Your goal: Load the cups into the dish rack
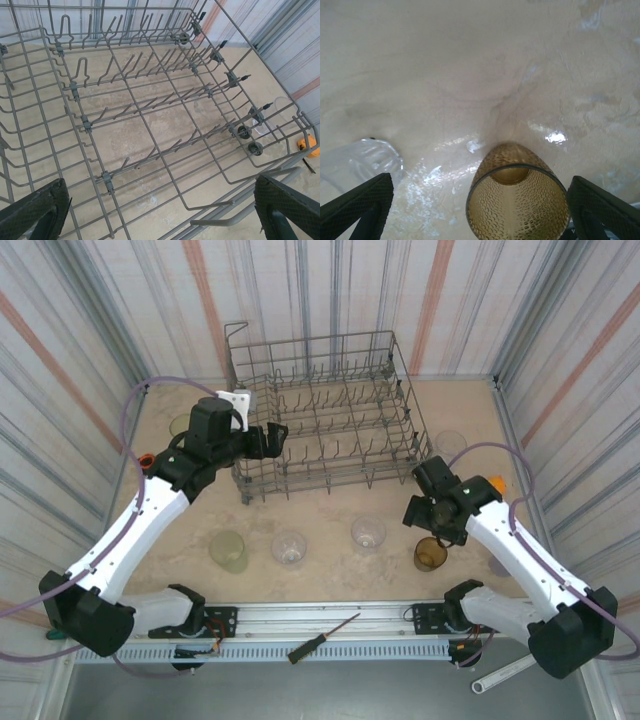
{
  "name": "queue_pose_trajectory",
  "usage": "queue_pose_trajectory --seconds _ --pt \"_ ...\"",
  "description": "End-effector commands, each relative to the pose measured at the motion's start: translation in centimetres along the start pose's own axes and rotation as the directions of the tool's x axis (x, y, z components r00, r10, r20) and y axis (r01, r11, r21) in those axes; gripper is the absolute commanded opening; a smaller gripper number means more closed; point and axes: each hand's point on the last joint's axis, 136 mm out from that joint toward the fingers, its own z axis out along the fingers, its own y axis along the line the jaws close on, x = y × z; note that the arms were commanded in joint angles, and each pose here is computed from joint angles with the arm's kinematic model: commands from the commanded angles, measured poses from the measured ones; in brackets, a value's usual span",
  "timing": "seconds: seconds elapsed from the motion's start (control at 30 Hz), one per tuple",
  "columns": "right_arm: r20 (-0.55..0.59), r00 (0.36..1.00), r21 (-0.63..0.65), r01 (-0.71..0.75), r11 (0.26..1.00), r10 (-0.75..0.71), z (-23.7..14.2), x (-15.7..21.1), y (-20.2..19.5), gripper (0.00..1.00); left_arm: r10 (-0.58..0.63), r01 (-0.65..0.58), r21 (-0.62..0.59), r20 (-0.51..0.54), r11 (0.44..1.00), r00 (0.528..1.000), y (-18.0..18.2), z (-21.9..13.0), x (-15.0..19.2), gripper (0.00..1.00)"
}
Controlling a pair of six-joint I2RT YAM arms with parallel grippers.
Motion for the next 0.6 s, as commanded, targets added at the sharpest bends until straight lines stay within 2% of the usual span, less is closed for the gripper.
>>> queue_pose_trajectory --seconds 0.0,0.1,0.43,0.57 --pt "-0.008 0.998 -0.033 -0.063 0.997 0.063 0.7 1.0 0.2 0.90 0.033 -0.033 -0.025 0.005 0.999 0.999 0.1 -0.7 -0.5 0.99" --pt "-0.001 0.997 -0.080 -0.071 0.994 0.071 1.2 1.7 0.5 0.83 0.025 -0.025 -0.017 0.012 1.000 1.000 0.0 -0.6 -0.7 0.99" --pt "-0.003 0.998 -0.086 -0.068 0.994 0.067 2.8 3.3 1.0 0.70 -0.014 0.015 0.007 -0.008 1.000 1.000 -0.5 0.1 -0.7 0.99" --pt "0.001 0.997 -0.072 -0.071 0.995 0.072 3.8 3.7 0.7 0.55 -0.027 0.027 0.000 -0.011 1.000 1.000 -0.4 0.0 -0.6 0.99"
